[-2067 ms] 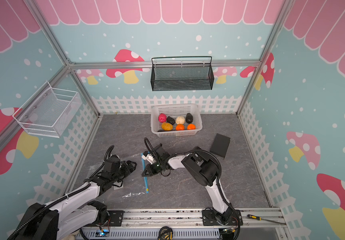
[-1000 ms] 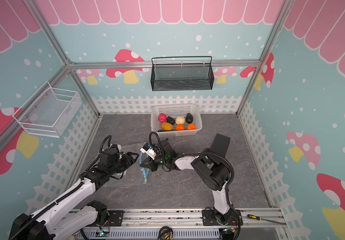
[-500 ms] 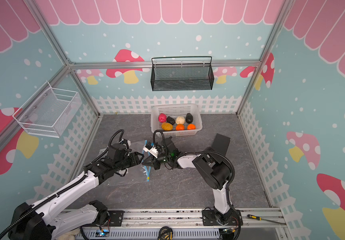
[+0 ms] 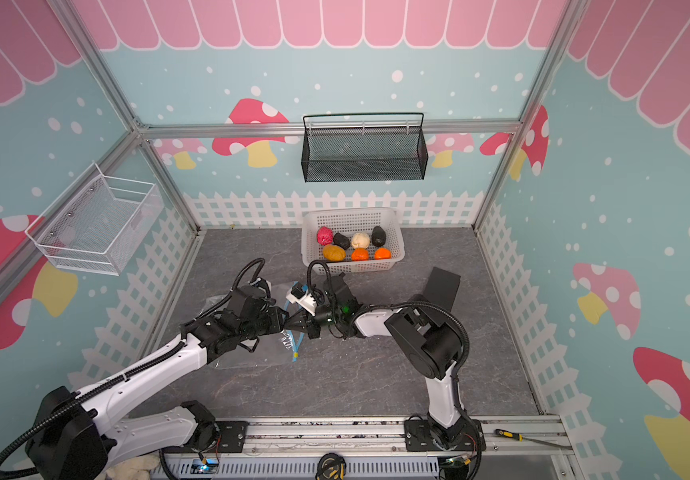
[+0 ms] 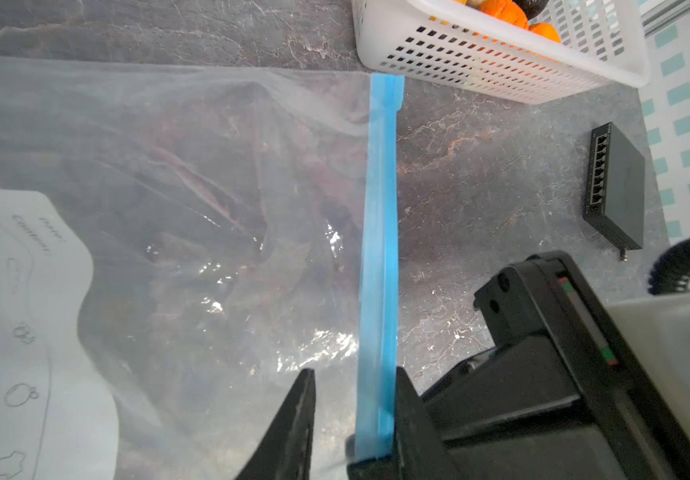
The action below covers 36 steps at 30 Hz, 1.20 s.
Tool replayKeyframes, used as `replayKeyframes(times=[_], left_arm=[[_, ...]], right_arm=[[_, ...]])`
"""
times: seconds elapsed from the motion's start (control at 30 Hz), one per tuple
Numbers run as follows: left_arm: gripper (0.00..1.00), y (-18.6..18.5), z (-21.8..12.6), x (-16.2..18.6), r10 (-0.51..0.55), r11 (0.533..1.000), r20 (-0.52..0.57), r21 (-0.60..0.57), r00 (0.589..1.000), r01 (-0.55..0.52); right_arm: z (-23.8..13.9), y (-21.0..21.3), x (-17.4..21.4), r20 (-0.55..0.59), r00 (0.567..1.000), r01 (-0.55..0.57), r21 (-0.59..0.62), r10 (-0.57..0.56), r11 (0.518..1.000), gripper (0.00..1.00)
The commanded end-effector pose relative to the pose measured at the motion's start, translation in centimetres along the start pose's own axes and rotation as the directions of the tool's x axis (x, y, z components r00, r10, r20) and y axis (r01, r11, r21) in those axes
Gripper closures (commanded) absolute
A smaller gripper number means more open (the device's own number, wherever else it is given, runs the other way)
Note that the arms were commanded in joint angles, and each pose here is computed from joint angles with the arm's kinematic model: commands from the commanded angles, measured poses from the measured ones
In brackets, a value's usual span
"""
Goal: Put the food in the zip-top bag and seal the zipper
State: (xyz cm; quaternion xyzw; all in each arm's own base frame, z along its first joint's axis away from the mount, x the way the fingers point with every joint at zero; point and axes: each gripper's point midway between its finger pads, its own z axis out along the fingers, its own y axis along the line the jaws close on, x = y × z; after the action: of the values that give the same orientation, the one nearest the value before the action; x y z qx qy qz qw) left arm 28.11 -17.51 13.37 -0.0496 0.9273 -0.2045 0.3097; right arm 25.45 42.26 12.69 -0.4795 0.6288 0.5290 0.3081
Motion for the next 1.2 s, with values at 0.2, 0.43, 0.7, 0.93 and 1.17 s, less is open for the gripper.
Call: replayKeyframes(times=[0.2,0.43,0.7,0.93,1.17], left_arm=[[0.89,0.2,0.1,-0.1,0.021,0.999,-0.008,-0.031,1.000,-0.021],[0.97,0.9,-0.3,-0.2,-0.001,0.998,0.017,-0.058,1.000,0.002],[1.00,2.2,-0.6,-0.5,-0.122,0.985,0.044,-0.121,0.992,0.126],[1.00,1.7,-0.7,-1.3,-0.208,0.967,0.049,-0.140,0.977,0.213],[1.00,1.3,-1.4,-2.5,-0.248,0.957,0.086,-0.134,0.965,0.258]], right_arm=[[-0.1,0.2,-0.7,0.024,0.999,0.042,-0.020,-0.041,0.999,1.00],[-0.4,-0.2,-0.7,0.025,1.000,0.007,-0.008,-0.007,1.000,0.81],[-4.0,-0.8,-1.4,0.089,0.984,-0.164,0.159,0.152,0.973,0.58],[-5.6,-4.4,0.9,0.159,0.901,-0.434,0.354,0.404,0.828,0.53],[-5.8,-6.6,-0.1,0.161,0.908,-0.419,0.406,0.388,0.812,0.51]])
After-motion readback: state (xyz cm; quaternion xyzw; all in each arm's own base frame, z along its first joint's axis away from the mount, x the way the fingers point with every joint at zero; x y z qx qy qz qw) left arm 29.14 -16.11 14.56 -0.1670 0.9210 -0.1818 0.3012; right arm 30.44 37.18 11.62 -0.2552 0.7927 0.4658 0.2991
